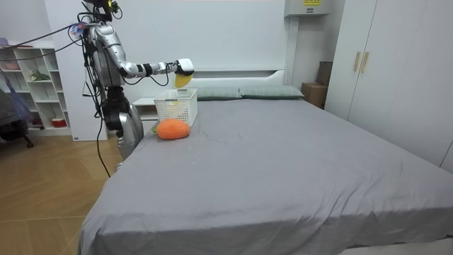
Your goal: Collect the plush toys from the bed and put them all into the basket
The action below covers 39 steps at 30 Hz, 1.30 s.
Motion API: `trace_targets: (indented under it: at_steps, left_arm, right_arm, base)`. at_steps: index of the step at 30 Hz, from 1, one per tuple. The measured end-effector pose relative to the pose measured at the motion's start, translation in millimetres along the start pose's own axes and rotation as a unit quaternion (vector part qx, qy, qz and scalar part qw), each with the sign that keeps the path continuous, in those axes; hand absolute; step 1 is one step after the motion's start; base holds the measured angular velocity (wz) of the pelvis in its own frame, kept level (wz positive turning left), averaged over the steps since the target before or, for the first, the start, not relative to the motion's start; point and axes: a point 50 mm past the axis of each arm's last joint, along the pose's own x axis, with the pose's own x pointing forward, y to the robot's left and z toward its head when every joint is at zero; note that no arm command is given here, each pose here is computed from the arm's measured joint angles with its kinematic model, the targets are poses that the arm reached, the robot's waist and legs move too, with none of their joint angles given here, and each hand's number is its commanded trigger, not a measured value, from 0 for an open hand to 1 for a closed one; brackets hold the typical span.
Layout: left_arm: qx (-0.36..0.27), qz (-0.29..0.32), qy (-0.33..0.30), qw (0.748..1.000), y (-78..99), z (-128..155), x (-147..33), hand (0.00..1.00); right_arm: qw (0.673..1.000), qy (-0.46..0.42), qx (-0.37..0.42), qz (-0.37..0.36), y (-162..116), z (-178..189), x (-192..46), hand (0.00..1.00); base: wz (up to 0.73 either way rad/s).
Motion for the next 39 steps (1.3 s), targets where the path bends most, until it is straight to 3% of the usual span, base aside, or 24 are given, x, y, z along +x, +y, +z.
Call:
trace_targets:
  at_steps: [1, 2, 3, 5, 10, 39]
  left_arm:
    - [0.0, 0.0, 0.0, 1.0, -0.3, 0, -0.1, 0.0]
    - [0.0, 0.0, 0.0, 1.0, -0.7, 0, -0.1, 0.0]
    - [-0.003, 0.0, 0.001, 1.0, -1.5, 0, -0.3, 0.0]
    - [0.004, 0.001, 0.003, 1.0, -1.7, -1, -0.4, 0.0]
    - [0.028, 0.007, 0.004, 1.0, -1.1, 0, -0.2, 0.0]
    - [0.021, 0.012, -0.016, 1.0, -3.0, 13, -0.3, 0.0]
  right_arm:
    - [1.0, 0.002, -0.003, 0.006, 4, 1, 0, 0.8]
    - [1.0, 0.003, -0.005, 0.008, 5, 1, 1, 0.49]
    - [1.0, 0.005, -0.01, 0.01, 6, 1, 1, 0.09]
    - [1.0, 0.006, -0.008, 0.011, 8, 1, 1, 0.0]
    - [1.0, 0.008, -0.012, 0.025, 11, 1, 1, 0.0]
    - [0.998, 0.03, -0.029, 0.042, 20, -7, 2, 0.0]
  base:
    - [0.0]
    - [0.04]
    - [0.07]
    - [0.05]
    - [0.01]
    - [0.01]
